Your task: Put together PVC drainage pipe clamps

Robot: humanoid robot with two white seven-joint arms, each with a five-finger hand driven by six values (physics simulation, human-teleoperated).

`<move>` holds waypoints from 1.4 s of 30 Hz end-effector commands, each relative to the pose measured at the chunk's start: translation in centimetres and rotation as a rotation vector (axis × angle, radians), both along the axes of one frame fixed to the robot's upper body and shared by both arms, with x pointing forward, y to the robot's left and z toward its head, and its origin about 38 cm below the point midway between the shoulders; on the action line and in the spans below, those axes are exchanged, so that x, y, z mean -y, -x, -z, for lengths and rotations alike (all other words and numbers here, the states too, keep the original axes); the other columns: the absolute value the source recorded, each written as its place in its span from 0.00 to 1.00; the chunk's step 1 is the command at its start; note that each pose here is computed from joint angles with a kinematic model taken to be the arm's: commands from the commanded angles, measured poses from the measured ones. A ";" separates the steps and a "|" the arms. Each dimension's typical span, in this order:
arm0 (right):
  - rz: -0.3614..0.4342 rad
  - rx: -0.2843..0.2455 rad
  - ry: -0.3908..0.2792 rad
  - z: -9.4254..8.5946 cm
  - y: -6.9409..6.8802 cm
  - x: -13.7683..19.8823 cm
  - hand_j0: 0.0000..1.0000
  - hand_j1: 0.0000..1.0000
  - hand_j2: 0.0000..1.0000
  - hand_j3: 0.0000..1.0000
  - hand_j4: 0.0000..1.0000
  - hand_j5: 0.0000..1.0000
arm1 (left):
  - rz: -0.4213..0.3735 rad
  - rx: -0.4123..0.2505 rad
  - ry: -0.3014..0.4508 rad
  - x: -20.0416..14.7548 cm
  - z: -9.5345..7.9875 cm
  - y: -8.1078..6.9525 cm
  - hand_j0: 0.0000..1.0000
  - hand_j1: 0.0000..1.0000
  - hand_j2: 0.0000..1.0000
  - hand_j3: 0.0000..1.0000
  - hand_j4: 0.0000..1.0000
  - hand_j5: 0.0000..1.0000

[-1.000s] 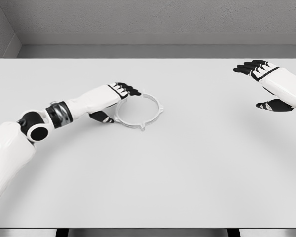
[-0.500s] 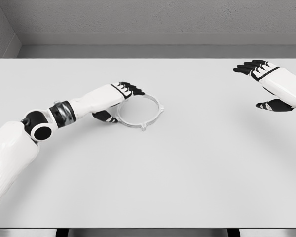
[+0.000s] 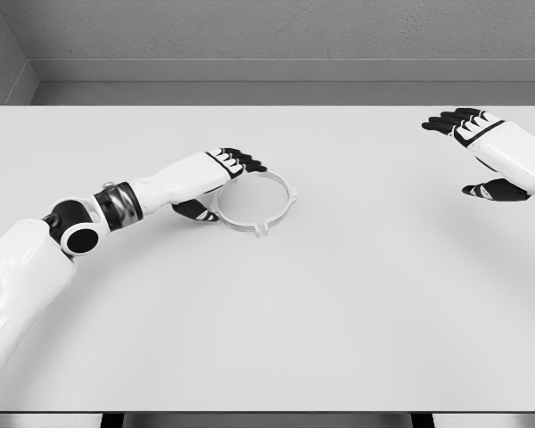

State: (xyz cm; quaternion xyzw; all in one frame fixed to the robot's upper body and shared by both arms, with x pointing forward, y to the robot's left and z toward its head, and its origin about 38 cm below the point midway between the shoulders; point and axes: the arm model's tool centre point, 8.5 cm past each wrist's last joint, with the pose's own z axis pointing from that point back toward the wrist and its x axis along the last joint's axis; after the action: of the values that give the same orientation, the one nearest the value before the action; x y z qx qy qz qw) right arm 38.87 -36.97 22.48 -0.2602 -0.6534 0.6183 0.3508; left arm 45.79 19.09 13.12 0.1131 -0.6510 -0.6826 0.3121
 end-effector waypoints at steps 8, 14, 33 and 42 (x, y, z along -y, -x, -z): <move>0.000 0.001 -0.007 -0.1 0.0 0.0 1.00 1.00 1.00 1.00 1.00 1.00 | 0.014 0.010 0.004 0.9 -0.1 0.2 1.00 1.00 1.00 1.00 1.00 1.00; 0.001 0.000 -0.007 0.0 0.0 0.1 1.00 1.00 1.00 1.00 1.00 1.00 | 0.016 0.010 0.005 1.0 -0.1 0.2 1.00 1.00 1.00 1.00 1.00 1.00; 0.000 0.001 -0.007 -0.1 0.0 0.0 1.00 1.00 1.00 1.00 1.00 1.00 | 0.011 0.016 0.007 0.7 -0.4 0.1 1.00 1.00 1.00 1.00 1.00 1.00; 0.000 0.001 -0.007 -0.1 0.0 0.0 1.00 1.00 1.00 1.00 1.00 1.00 | -0.016 0.011 -0.002 -0.3 -0.4 -0.6 1.00 1.00 1.00 1.00 1.00 1.00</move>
State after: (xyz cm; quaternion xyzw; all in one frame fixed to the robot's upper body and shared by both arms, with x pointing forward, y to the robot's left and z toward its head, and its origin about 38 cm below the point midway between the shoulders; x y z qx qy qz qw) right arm 38.87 -36.97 22.49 -0.2603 -0.6535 0.6182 0.3506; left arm 46.47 19.06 14.07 0.1249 -0.6526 -0.6822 0.3051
